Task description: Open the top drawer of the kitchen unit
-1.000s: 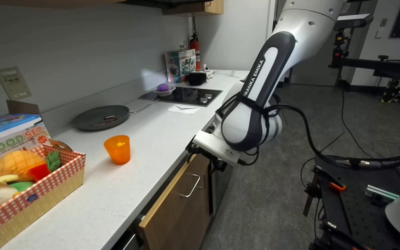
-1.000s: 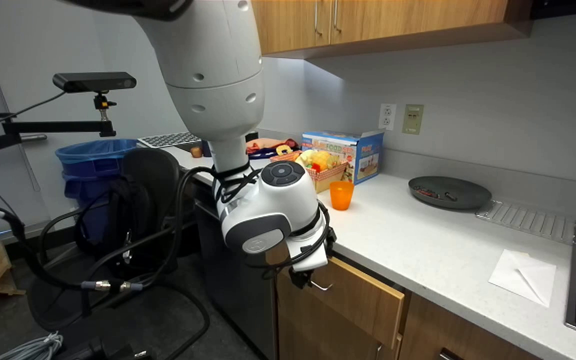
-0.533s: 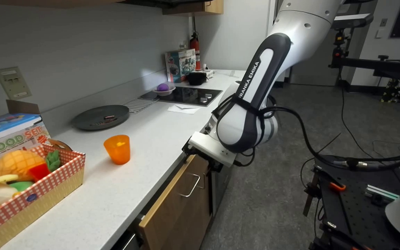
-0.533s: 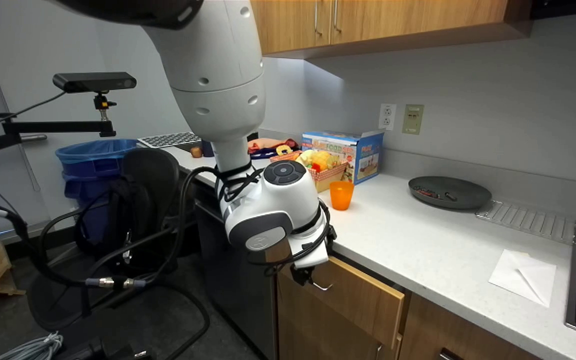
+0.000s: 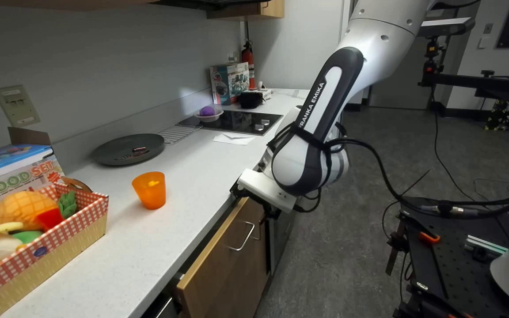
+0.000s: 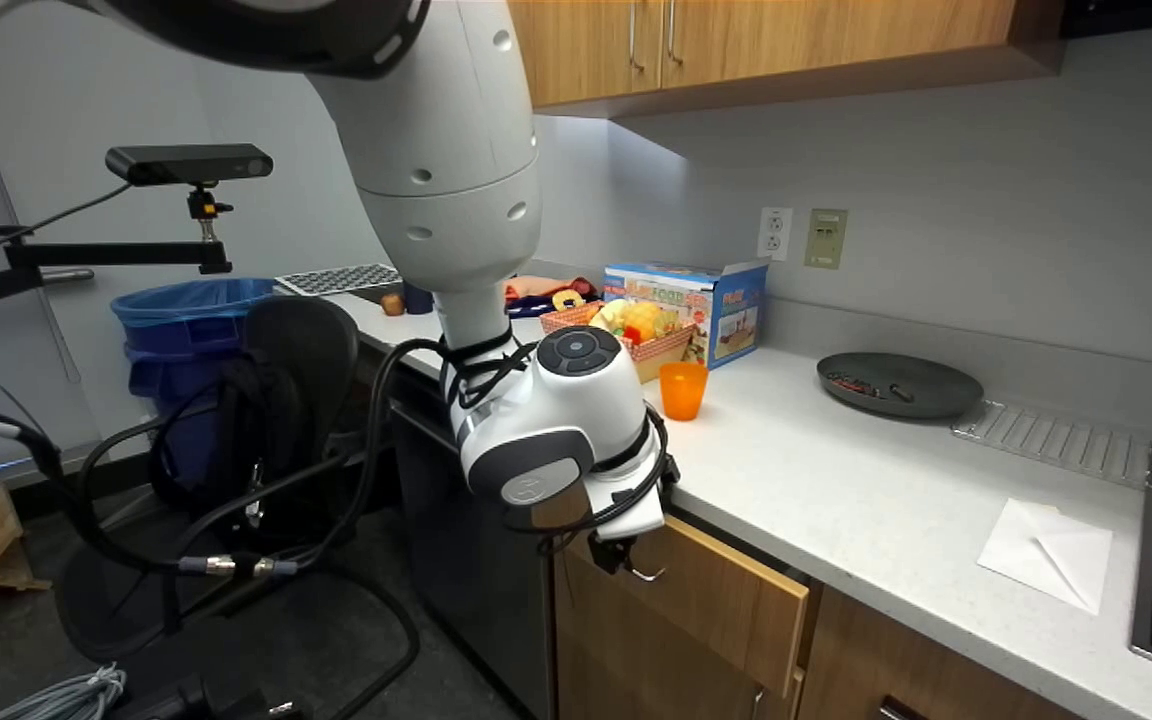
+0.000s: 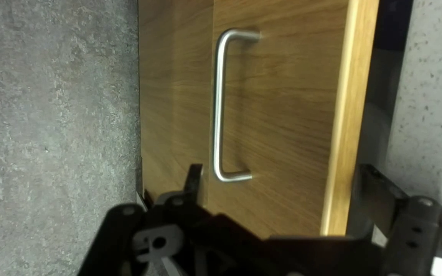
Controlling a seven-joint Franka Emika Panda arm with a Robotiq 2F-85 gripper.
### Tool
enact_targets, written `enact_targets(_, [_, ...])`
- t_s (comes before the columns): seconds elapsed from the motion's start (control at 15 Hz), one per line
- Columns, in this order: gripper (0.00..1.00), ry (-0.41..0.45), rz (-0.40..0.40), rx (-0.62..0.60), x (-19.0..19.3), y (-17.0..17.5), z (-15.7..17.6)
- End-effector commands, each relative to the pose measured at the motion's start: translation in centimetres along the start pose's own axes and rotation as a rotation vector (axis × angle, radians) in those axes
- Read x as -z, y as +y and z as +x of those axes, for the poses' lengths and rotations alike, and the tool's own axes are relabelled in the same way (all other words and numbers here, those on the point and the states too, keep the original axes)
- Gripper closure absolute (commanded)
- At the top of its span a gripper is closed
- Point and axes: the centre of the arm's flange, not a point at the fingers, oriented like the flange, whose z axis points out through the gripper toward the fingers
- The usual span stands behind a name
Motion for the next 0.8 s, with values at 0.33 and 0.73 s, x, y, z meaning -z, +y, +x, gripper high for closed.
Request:
enact_targets(0.33, [0.0, -0.006, -0.028, -0.021, -1.5, -0.8, 0.2])
enact_targets(0.73, [0.0, 0.002, -0.061, -0.029, -0.6, 0.6, 0.2])
